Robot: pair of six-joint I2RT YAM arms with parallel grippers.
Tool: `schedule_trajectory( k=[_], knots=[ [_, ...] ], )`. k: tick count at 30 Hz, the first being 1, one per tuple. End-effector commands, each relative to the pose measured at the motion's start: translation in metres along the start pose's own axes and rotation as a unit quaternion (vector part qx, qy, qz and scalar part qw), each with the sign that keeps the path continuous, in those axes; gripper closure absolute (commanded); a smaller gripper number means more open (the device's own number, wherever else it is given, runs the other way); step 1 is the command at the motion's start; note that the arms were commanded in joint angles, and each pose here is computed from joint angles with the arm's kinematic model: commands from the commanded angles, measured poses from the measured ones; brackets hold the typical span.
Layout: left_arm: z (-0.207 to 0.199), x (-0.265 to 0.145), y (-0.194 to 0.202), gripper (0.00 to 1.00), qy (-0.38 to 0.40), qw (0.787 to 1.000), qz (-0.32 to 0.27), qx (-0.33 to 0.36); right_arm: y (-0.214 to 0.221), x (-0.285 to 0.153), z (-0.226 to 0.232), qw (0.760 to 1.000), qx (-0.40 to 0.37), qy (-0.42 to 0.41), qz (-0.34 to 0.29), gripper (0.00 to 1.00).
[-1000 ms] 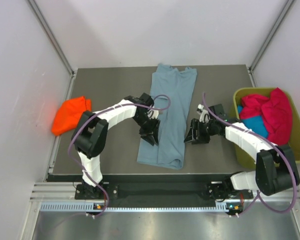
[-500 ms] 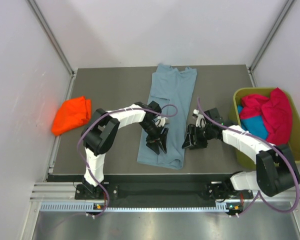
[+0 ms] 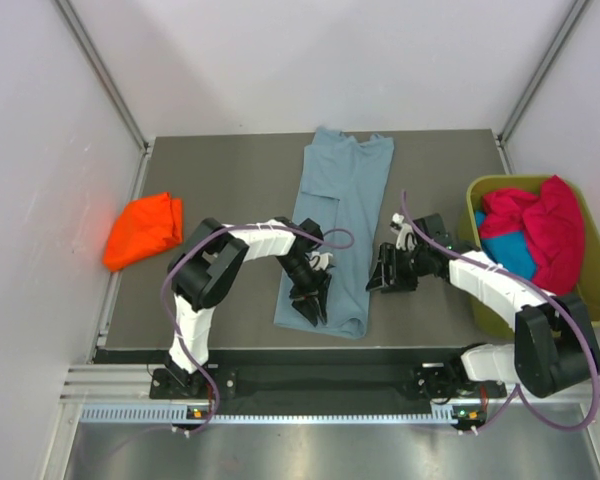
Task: Fold and stack the t-shirts
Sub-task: Fold the tshirt
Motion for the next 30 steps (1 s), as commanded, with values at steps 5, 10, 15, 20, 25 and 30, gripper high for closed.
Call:
schedule_trajectory(
  k=[5, 10, 15, 20, 25, 30],
  knots=[
    [-0.006, 0.005, -0.011, 0.66, 0.006, 1.000, -0.007, 0.013, -0.016, -0.008, 0.005, 0.999, -0.008, -0.004, -0.038, 0.46],
    [-0.005, 0.003, -0.009, 1.00, -0.005, 1.000, -0.012, 0.016, -0.016, -0.007, 0.002, 0.999, -0.008, -0.001, -0.036, 0.46],
    [-0.005, -0.007, -0.006, 1.00, -0.018, 0.999, -0.027, 0.025, -0.016, -0.007, 0.004, 0.999, -0.008, -0.004, -0.035, 0.46],
    [0.012, -0.023, -0.006, 1.00, -0.048, 0.997, -0.056, 0.013, -0.016, -0.006, 0.004, 0.999, -0.005, -0.007, -0.033, 0.46],
    [0.024, -0.040, -0.003, 1.00, -0.064, 0.996, -0.068, 0.003, -0.009, -0.003, 0.001, 1.000, 0.001, -0.003, -0.022, 0.46],
    [0.024, -0.042, 0.002, 0.77, -0.059, 0.996, -0.064, 0.006, 0.000, 0.000, -0.004, 1.000, 0.007, 0.002, -0.009, 0.46]
  ],
)
Point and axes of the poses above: each gripper's point midway between its finger pads, its own x axis out along the fingers, its own z axis along the line the jaws close on, y = z × x, the point moved 4 cm from there along -x, back along the fingers
